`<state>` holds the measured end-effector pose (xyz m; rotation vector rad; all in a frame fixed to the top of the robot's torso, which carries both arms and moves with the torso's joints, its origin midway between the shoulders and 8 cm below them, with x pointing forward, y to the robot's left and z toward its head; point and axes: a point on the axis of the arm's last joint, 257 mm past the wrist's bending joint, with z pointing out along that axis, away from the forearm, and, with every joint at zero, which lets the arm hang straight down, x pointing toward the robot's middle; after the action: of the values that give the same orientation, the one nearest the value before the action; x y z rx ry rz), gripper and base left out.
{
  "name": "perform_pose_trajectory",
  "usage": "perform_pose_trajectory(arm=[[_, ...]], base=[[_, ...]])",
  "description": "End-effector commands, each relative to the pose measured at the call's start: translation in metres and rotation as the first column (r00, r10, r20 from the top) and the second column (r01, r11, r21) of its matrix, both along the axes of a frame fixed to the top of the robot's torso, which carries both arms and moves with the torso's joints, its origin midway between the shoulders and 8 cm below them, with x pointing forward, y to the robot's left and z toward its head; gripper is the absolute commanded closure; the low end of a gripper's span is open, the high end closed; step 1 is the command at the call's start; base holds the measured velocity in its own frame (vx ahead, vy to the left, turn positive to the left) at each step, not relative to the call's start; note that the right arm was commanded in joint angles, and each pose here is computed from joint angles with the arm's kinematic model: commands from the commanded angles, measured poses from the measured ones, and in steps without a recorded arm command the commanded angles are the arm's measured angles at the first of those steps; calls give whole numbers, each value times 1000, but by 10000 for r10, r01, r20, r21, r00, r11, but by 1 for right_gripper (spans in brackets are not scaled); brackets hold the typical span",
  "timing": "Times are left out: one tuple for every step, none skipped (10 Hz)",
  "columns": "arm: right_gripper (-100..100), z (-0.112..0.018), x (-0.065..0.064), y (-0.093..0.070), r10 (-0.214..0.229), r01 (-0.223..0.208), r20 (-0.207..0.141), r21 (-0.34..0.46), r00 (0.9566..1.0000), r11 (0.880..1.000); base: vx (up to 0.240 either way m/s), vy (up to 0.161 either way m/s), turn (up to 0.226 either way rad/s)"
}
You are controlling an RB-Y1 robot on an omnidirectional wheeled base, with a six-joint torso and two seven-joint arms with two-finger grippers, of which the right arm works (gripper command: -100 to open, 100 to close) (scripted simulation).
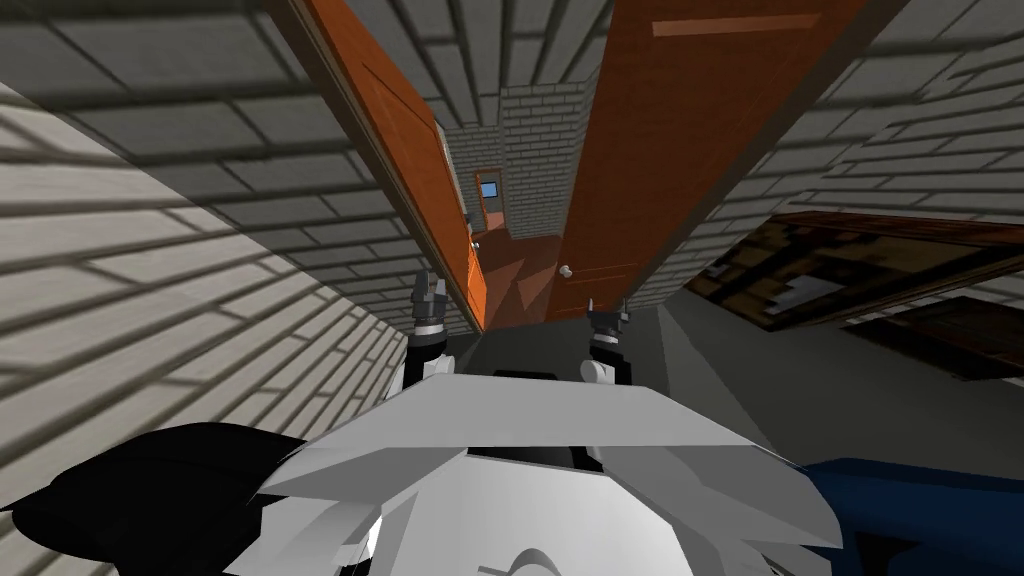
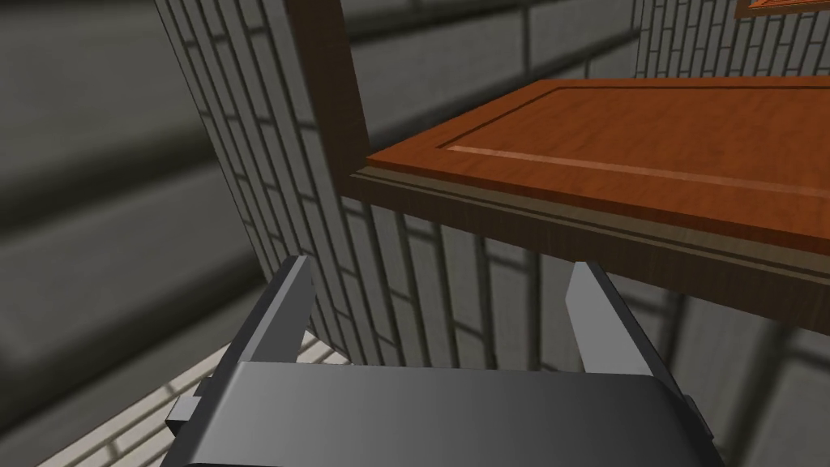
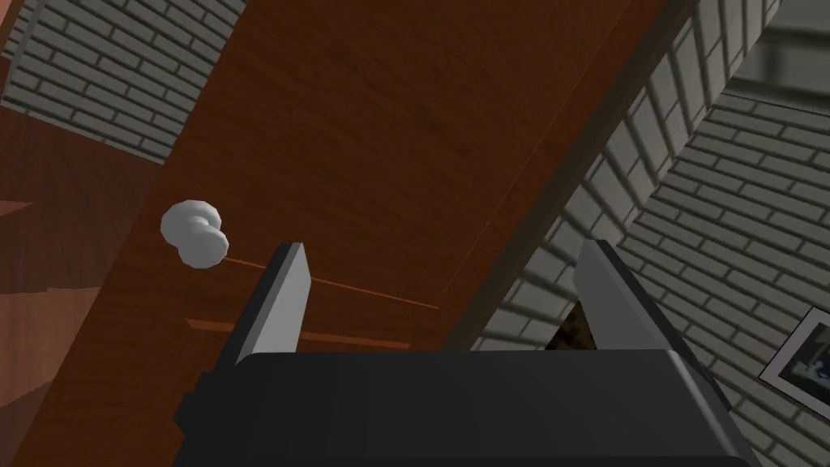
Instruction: Push the door open
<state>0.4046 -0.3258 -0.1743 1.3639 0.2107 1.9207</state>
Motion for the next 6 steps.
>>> perform_pose_trajectory(arm=[[-100, -15, 0, 0, 59, -55, -78, 522, 10000, 9986], [-100, -20, 0, -1, 78, -70, -112, 715, 9999, 9974], [-100, -26, 1, -1, 95, -81, -145, 906, 9998, 9959], [-100, -31, 1, -1, 110, -90, -178, 1095, 9998, 9939], [-100, -37, 1, -2, 123, -95, -212, 1282, 9997, 9917], [-100, -48, 1, -2, 141, -93, -276, 1651, 9995, 9862]], base=[[70, -110, 310], [68, -120, 268], [53, -110, 143], [42, -102, 180], [34, -96, 202], [49, -127, 282]])
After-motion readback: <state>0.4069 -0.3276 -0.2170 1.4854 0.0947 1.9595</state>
